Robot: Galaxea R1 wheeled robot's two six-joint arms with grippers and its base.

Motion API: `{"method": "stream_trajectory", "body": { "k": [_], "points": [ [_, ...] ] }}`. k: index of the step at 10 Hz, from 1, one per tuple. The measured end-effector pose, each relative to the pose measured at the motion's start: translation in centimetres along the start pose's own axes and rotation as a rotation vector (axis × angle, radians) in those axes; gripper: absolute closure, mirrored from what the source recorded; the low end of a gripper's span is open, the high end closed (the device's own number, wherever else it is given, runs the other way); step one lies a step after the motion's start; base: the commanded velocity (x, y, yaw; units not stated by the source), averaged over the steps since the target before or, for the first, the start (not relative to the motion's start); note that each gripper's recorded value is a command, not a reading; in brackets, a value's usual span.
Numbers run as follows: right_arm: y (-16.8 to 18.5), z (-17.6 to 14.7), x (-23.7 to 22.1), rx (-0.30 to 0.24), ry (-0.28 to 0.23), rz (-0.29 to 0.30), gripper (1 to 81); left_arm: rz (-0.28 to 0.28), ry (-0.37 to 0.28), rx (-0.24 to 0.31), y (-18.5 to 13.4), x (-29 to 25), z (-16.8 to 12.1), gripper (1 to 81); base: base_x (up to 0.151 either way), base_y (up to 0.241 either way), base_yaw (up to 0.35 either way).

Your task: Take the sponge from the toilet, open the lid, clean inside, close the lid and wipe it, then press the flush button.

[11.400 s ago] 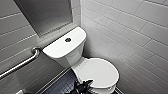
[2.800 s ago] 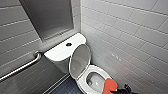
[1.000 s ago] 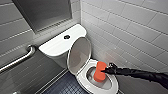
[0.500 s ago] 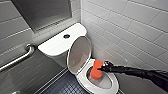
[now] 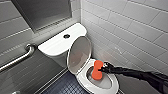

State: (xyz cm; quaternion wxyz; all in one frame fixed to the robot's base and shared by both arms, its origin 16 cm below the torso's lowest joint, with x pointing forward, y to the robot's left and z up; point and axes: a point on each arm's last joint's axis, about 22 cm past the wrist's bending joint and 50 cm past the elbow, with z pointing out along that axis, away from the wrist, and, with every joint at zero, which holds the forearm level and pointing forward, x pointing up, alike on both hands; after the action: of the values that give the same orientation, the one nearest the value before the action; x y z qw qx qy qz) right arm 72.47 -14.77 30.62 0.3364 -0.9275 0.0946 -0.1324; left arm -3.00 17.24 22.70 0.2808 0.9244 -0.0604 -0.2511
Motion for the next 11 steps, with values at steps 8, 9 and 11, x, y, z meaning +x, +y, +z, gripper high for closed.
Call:
{"method": "stream_trajectory", "body": {
  "k": [8,9,11],
  "points": [
    [6.1,-6.6,-3.2,-0.016,0.017,0.068,81.1,-0.001,0.002,-0.015,0.9,0.1,0.3,1.0,0.0,0.0,0.0],
    [7.2,-7.3,-4.7,-0.021,0.013,0.092,81.1,-0.001,0.002,-0.015,0.9,0.1,0.3,1.0,0.0,0.0,0.0],
    [7.9,-9.0,-6.4,-0.011,0.018,0.126,81.1,-0.001,0.002,-0.016,1.0,0.2,0.4,1.0,0.0,0.0,0.0]
  ]
}}
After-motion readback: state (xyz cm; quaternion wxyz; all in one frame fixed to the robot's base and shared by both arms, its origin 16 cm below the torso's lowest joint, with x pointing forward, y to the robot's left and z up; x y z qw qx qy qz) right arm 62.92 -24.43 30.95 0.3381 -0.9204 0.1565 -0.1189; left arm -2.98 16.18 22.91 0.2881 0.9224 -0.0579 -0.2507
